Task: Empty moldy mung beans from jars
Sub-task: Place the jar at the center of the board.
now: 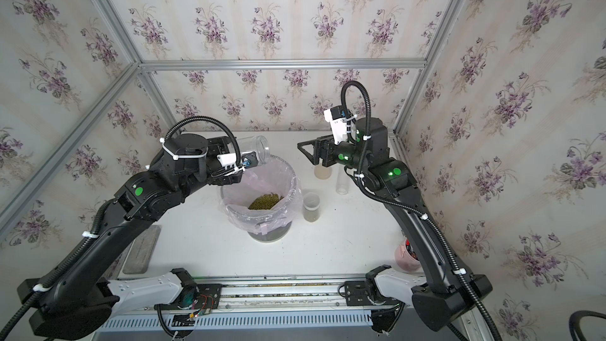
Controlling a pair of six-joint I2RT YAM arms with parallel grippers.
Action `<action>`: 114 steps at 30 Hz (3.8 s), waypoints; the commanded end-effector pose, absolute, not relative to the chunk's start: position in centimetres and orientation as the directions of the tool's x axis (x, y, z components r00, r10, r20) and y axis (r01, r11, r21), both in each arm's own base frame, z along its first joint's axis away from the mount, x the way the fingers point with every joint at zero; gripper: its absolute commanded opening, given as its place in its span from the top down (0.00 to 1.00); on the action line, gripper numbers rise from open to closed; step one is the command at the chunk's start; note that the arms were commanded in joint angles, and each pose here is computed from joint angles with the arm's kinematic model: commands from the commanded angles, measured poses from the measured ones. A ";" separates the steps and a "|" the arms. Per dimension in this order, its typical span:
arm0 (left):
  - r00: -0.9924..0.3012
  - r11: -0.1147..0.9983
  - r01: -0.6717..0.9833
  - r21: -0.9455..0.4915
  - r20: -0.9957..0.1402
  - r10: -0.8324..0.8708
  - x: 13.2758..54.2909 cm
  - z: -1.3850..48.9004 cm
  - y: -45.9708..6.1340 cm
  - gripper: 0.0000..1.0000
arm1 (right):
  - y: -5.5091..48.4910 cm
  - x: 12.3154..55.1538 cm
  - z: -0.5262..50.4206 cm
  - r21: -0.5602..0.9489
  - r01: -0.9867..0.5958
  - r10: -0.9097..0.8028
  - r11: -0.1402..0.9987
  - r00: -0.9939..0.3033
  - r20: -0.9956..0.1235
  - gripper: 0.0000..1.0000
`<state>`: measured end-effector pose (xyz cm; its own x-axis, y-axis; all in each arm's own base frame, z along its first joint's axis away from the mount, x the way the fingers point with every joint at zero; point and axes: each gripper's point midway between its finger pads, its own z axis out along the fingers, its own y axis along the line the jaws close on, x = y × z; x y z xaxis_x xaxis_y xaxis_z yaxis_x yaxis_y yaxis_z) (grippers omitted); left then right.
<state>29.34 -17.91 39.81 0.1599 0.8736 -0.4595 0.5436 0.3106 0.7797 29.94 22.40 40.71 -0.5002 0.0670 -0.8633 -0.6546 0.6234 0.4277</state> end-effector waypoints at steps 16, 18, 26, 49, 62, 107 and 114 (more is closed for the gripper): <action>0.110 0.515 0.794 0.322 -0.910 0.400 26.7 44.3 -22.5 1.00 | 25.4 23.9 46.5 0.337 -0.903 0.124 0.267 -0.315 -0.941 0.12; 0.106 0.505 0.812 0.292 -0.925 0.364 26.5 44.6 -22.9 1.00 | 26.0 23.5 46.8 0.330 -0.911 0.120 0.247 -0.310 -0.943 0.11; 0.068 0.476 0.857 0.195 -0.960 0.270 26.4 45.4 -23.6 1.00 | 28.4 22.1 48.2 0.290 -0.932 0.152 0.217 -0.261 -0.953 0.07; 0.037 0.422 0.901 0.097 -0.988 0.149 26.0 45.8 -24.7 1.00 | 34.1 23.3 49.2 0.268 -0.956 0.184 0.117 -0.244 -0.952 0.06; 0.025 0.384 0.922 0.058 -0.996 0.090 25.6 46.3 -25.4 1.00 | 35.1 22.8 49.5 0.290 -0.956 0.196 0.040 -0.277 -0.941 0.06; 0.049 0.444 0.893 0.072 -0.997 0.062 25.3 46.0 -24.3 0.00 | 35.7 23.9 50.1 0.249 -0.964 0.218 0.096 -0.224 -0.950 0.54; 0.062 0.530 0.843 0.086 -0.996 0.063 25.4 46.0 -22.7 0.00 | 35.1 25.0 50.6 0.214 -0.956 0.201 0.201 -0.174 -0.964 0.55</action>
